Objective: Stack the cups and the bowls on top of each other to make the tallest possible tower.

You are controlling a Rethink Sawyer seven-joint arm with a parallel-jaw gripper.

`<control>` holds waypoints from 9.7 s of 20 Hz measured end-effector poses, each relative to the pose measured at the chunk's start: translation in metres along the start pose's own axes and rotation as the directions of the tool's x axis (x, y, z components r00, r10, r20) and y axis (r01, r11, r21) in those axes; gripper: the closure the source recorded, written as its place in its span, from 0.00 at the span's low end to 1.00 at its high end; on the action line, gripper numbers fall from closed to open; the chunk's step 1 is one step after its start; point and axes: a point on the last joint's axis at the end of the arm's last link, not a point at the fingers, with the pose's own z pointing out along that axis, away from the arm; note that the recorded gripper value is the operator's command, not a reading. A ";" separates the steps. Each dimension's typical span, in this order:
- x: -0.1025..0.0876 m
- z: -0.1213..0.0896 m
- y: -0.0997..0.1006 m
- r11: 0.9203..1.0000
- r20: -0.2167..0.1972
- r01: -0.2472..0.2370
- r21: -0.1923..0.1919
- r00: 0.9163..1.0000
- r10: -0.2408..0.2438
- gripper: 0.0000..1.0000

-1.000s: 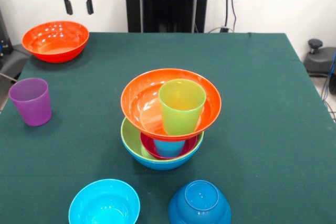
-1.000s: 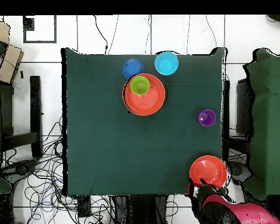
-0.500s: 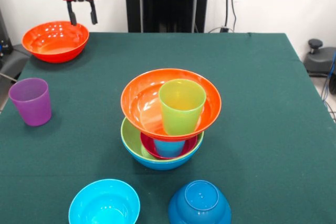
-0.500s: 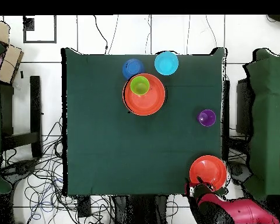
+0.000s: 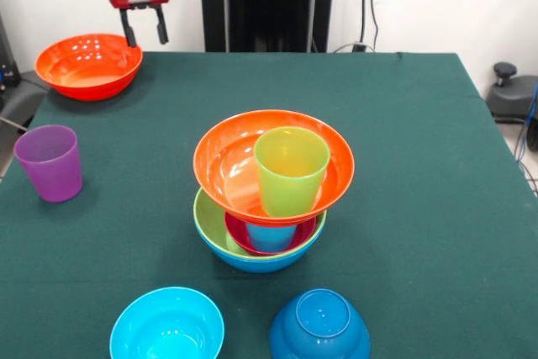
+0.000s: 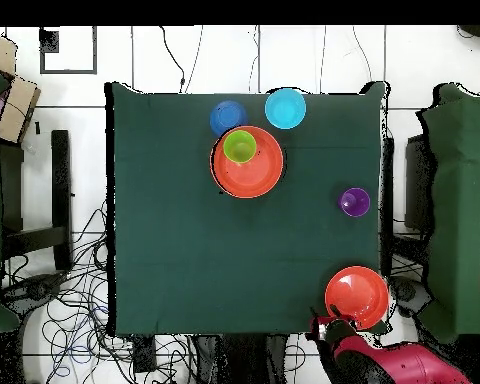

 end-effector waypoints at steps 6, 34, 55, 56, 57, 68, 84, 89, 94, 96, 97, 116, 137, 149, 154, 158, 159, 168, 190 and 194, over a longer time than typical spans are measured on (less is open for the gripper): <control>0.012 0.000 -0.008 0.999 0.003 -0.048 -0.007 0.999 0.048 0.00; -0.013 -0.001 0.002 0.855 -0.134 0.496 0.152 0.867 -0.480 0.00; 0.014 0.011 0.002 0.968 0.078 0.179 0.177 0.978 -0.196 0.00; 0.018 0.010 0.002 0.969 0.084 0.175 0.174 0.978 -0.192 0.00; 0.028 0.008 0.003 0.971 0.086 0.170 0.168 0.979 -0.186 0.00; 0.074 -0.009 -0.004 0.974 0.018 0.139 0.181 0.989 -0.145 0.00; 0.135 -0.009 0.007 0.991 -0.013 0.108 0.085 0.994 -0.107 0.00; 0.146 -0.008 0.013 0.979 -0.033 0.206 0.012 0.978 -0.205 0.00; 0.147 -0.006 0.012 0.943 -0.039 0.329 -0.047 0.943 -0.331 0.00; 0.144 -0.004 0.011 0.932 -0.038 0.358 -0.055 0.932 -0.360 0.00; 0.143 -0.003 0.010 0.927 -0.038 0.371 -0.058 0.927 -0.373 0.00; 0.107 0.010 -0.001 0.917 -0.038 0.396 -0.046 0.917 -0.398 0.00; 0.099 -0.024 -0.034 0.937 -0.041 0.339 0.086 0.941 -0.337 0.00; 0.127 -0.008 -0.030 0.969 -0.062 0.235 0.071 0.971 -0.230 0.00; 0.139 -0.008 -0.032 0.976 -0.068 0.207 0.065 0.977 -0.203 0.00; 0.161 -0.009 -0.033 0.981 -0.084 0.189 0.036 0.979 -0.185 0.00; 0.166 -0.009 -0.033 0.981 -0.088 0.192 0.026 0.978 -0.189 0.00; 0.187 -0.002 -0.029 0.975 -0.116 0.219 -0.041 0.968 -0.222 0.00; 0.339 -0.166 -0.036 0.980 -0.026 -0.160 0.117 0.986 0.164 0.00; 0.376 -0.240 -0.018 0.982 -0.105 -0.121 0.148 0.985 0.138 0.00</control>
